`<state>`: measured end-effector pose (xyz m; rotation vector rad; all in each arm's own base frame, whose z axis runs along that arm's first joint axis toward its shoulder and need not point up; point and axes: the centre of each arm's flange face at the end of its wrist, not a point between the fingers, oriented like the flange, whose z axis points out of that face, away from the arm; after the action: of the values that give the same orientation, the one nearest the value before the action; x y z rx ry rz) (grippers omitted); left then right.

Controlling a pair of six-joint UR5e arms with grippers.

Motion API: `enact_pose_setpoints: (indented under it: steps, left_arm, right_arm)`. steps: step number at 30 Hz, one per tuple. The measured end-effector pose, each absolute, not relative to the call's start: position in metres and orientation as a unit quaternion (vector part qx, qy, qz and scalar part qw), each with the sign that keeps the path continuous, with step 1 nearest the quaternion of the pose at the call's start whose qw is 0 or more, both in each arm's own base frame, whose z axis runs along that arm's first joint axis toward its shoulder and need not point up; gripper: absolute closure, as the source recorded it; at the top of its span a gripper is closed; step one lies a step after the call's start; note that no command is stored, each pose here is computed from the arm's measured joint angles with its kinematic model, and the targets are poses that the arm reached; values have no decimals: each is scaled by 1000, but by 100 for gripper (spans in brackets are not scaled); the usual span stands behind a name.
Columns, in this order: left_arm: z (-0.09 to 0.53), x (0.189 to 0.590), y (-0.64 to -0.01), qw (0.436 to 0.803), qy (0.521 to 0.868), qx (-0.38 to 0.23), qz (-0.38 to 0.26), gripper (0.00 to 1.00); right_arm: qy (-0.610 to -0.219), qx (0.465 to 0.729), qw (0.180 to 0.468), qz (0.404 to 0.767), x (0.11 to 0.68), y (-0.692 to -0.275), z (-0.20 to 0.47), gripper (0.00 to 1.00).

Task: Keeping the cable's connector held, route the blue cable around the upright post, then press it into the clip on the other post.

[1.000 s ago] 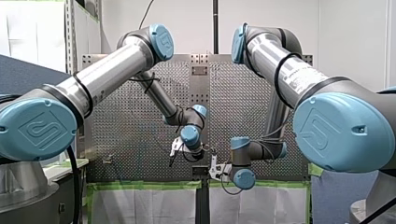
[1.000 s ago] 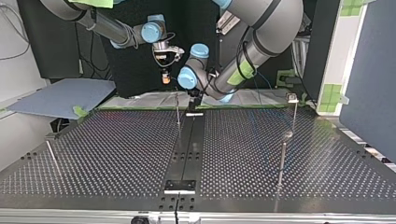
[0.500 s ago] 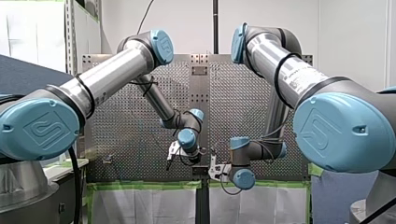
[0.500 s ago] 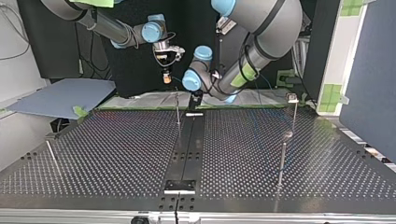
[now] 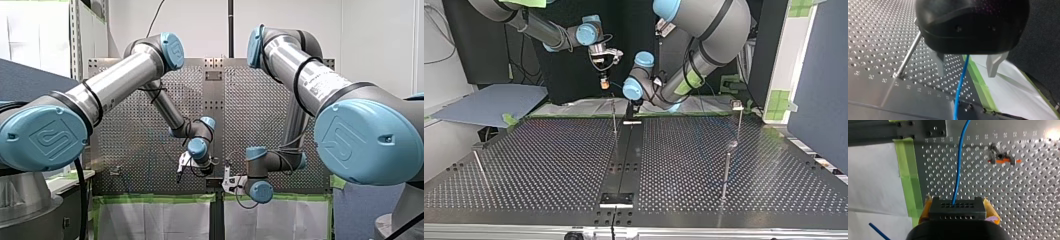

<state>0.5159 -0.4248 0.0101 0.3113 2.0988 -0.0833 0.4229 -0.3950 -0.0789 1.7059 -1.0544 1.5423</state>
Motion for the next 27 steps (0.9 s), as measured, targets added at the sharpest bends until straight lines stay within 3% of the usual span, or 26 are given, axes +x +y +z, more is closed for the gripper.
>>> enact_pose_setpoints:
  steps: [4, 9, 11, 12, 14, 15, 16, 17, 18, 19, 27]
  left_arm:
    - [10, 517, -424, 487, 863, 127, -35, 20]
    - [10, 517, -424, 487, 863, 129, -34, 29]
    - [11, 517, -424, 488, 862, 132, -33, 44]
    - [11, 516, -425, 488, 862, 133, -33, 44]
    - [10, 516, -425, 488, 862, 136, -32, 64]
    - [10, 516, -426, 488, 862, 137, -31, 64]
    - [10, 515, -426, 488, 861, 138, -31, 73]
    - [11, 515, -426, 488, 861, 139, -30, 89]
    - [11, 515, -426, 489, 861, 141, -28, 89]
    - [11, 515, -426, 489, 860, 142, -27, 99]
    - [11, 514, -429, 492, 856, 158, -18, 99]
  right_arm:
    - [-384, 652, 293, 585, 426, -393, -79, 100]
    - [-375, 657, 286, 588, 428, -392, -79, 100]
    - [-375, 657, 285, 589, 428, -391, -79, 100]
    - [-374, 657, 285, 589, 428, -391, -79, 100]
    - [-374, 657, 285, 589, 428, -391, -79, 100]
    - [-374, 657, 285, 589, 428, -391, -79, 100]
    - [-374, 658, 285, 589, 428, -391, -79, 100]
    - [-374, 658, 284, 589, 428, -391, -79, 100]
    - [-374, 657, 284, 589, 428, -391, -79, 100]
    - [-374, 657, 284, 589, 428, -391, -79, 100]
    - [-377, 656, 286, 588, 427, -392, -79, 100]
